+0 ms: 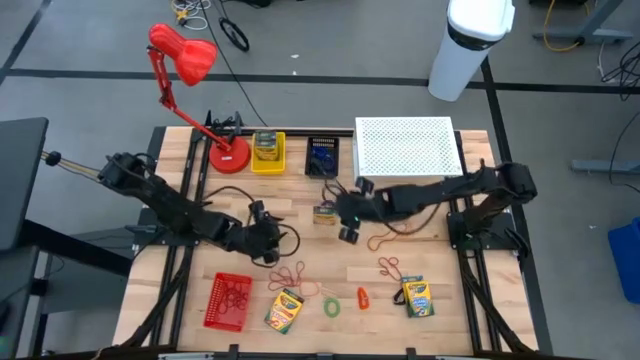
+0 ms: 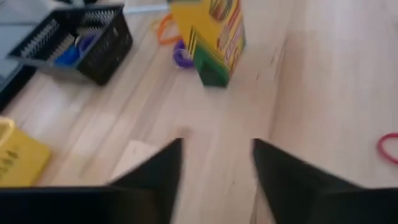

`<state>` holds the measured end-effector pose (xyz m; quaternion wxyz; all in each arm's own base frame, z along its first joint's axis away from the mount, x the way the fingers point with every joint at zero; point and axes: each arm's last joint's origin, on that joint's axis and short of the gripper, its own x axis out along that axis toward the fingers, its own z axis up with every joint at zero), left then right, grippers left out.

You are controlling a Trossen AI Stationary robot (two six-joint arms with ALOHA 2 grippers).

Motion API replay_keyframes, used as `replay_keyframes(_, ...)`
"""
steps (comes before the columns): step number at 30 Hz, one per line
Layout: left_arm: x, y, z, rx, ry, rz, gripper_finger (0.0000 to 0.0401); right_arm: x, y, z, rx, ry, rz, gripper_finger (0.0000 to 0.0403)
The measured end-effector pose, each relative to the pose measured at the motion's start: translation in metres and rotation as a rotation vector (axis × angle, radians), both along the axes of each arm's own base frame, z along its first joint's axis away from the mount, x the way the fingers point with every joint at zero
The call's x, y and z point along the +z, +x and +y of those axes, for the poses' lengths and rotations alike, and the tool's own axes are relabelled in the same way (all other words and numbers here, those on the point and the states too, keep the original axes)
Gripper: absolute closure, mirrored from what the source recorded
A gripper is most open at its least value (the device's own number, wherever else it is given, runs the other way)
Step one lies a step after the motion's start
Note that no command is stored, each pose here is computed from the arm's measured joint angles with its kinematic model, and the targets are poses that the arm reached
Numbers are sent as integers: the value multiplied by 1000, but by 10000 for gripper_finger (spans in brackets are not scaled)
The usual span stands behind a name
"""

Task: Pick & Place Office Desk Supplies
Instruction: Put the top left yellow crayon box into the yellow bin

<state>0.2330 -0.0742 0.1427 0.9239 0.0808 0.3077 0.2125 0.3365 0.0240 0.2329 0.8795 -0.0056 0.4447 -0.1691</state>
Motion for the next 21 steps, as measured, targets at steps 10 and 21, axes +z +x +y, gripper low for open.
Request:
replay_keyframes(10,81,36,30,-202,-108,-25,357,-60,-47,38,86,26,-156,345)
replay_keyframes(21,112,98,59,-207,-100,239,169,-80,-68,58,117,7,-179,375)
